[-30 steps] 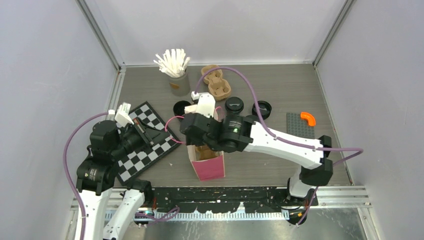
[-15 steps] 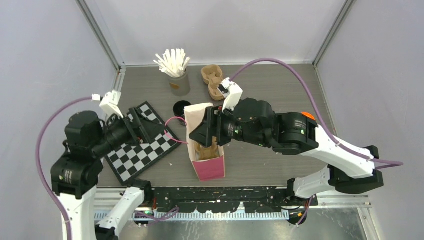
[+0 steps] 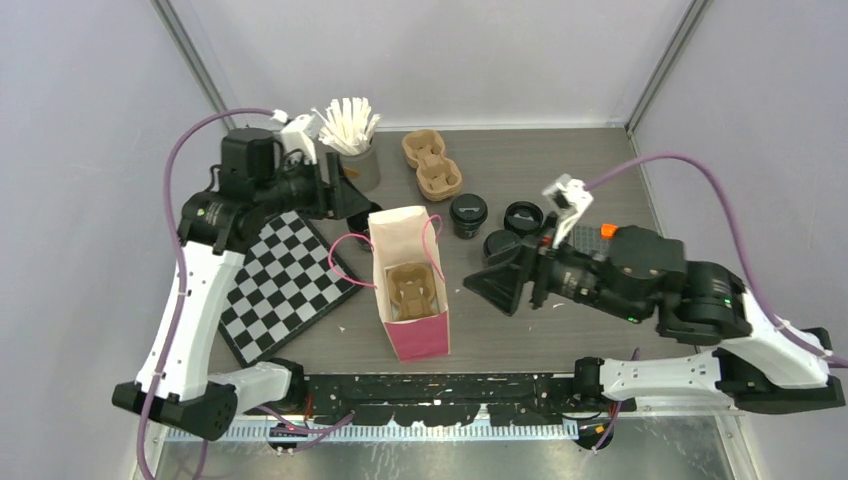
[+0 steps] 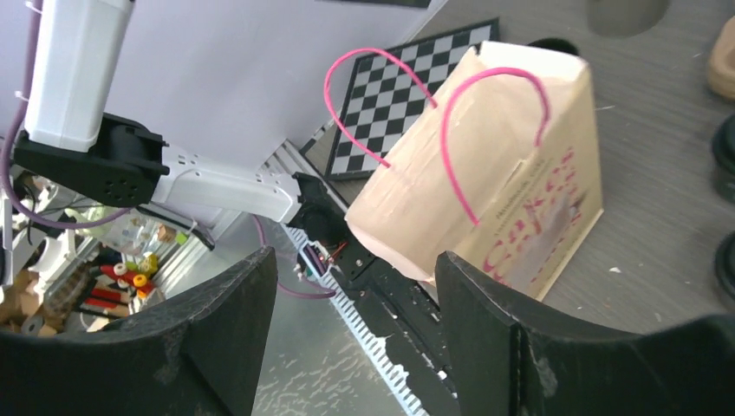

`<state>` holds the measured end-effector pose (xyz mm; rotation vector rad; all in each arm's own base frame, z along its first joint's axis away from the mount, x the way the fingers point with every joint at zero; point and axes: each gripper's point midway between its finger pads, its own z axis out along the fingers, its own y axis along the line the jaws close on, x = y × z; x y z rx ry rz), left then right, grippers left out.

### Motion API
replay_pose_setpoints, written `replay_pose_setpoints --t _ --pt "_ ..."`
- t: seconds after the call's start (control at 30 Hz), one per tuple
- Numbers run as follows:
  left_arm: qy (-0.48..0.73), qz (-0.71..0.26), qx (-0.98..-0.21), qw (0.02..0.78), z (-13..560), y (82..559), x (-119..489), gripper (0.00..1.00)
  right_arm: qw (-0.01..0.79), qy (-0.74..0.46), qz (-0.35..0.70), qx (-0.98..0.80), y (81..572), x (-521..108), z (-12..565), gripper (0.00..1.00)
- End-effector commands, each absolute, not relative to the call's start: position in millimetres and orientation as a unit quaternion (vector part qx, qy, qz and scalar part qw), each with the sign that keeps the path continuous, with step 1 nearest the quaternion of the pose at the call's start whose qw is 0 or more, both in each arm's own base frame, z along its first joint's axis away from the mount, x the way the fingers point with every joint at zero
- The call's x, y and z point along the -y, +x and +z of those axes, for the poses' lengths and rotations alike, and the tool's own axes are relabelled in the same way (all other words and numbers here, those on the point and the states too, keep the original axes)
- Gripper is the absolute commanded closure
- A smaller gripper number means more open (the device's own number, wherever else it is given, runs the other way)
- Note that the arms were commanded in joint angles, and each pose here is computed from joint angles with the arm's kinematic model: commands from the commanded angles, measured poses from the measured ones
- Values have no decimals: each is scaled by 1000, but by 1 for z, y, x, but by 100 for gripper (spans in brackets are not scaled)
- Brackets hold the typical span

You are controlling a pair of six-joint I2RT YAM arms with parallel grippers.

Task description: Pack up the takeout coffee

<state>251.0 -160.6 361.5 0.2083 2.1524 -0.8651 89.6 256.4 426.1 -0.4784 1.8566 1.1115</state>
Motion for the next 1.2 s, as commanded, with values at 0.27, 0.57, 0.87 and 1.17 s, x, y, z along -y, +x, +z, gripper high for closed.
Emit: replay_pose_setpoints --t 0.27,0.57,0.87,1.17 --pt "327 -306 -783 431 337 275 230 39 520 -153 402 -738 104 -174 423 28" --pt "401 -296 -756 426 316 291 255 43 531 -138 356 -757 111 -142 411 28" --pt "437 -306 -739 411 293 289 263 44 538 -88 338 -767 114 -105 408 28" --pt "422 -284 -748 426 303 287 252 95 522 -24 351 -777 118 -104 399 28"
